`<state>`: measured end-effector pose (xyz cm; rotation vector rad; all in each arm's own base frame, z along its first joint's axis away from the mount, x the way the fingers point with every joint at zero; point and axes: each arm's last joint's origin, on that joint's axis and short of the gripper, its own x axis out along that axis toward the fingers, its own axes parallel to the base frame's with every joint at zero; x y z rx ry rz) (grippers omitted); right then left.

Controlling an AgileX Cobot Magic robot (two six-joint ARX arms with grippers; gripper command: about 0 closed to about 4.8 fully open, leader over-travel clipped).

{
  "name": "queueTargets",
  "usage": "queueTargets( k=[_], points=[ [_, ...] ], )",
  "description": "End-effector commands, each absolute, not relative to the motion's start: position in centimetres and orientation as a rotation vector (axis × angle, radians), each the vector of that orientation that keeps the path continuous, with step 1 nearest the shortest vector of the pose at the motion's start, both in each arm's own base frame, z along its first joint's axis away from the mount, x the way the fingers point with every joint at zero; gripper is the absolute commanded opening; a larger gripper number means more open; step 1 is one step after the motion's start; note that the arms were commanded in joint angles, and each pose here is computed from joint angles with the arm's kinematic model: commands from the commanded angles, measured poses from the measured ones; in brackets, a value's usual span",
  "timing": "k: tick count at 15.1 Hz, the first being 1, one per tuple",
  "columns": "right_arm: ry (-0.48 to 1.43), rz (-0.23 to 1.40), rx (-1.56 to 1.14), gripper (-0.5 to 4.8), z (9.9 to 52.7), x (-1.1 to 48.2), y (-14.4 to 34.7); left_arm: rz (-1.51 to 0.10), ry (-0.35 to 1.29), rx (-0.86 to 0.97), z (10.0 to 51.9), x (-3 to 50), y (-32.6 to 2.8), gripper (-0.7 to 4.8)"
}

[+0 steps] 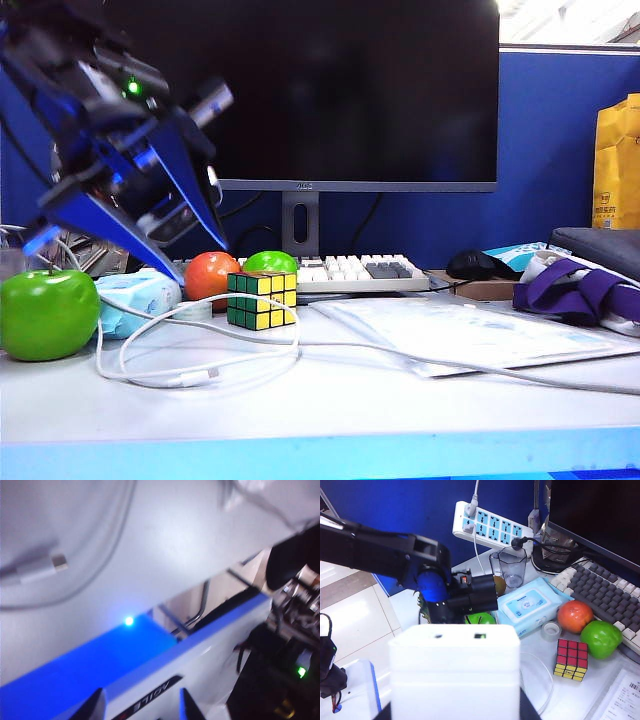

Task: Pick up the Type-C charging cable and the charging base, insert one end of the Type-C charger into the corresponding slot on the base, and finally place the plugged-in charger back on the table.

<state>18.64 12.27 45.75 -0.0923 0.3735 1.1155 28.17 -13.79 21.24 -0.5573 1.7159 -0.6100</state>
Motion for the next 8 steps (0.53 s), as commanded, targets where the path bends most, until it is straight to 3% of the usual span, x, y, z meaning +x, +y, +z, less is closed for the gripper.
queueTargets(
  k=[1,8],
  points=[
    [0.344,1.123,-0.089,-0.04,46.21,18.4,12.18,-0.529,1.712,-0.648,20.1,28.27,-13.87,1.97],
    [0.344,1.123,-0.089,-0.04,46.2,18.42,12.18,-0.408,1.687,-0.648,19.35,28.82,-13.89,1.91]
  ],
)
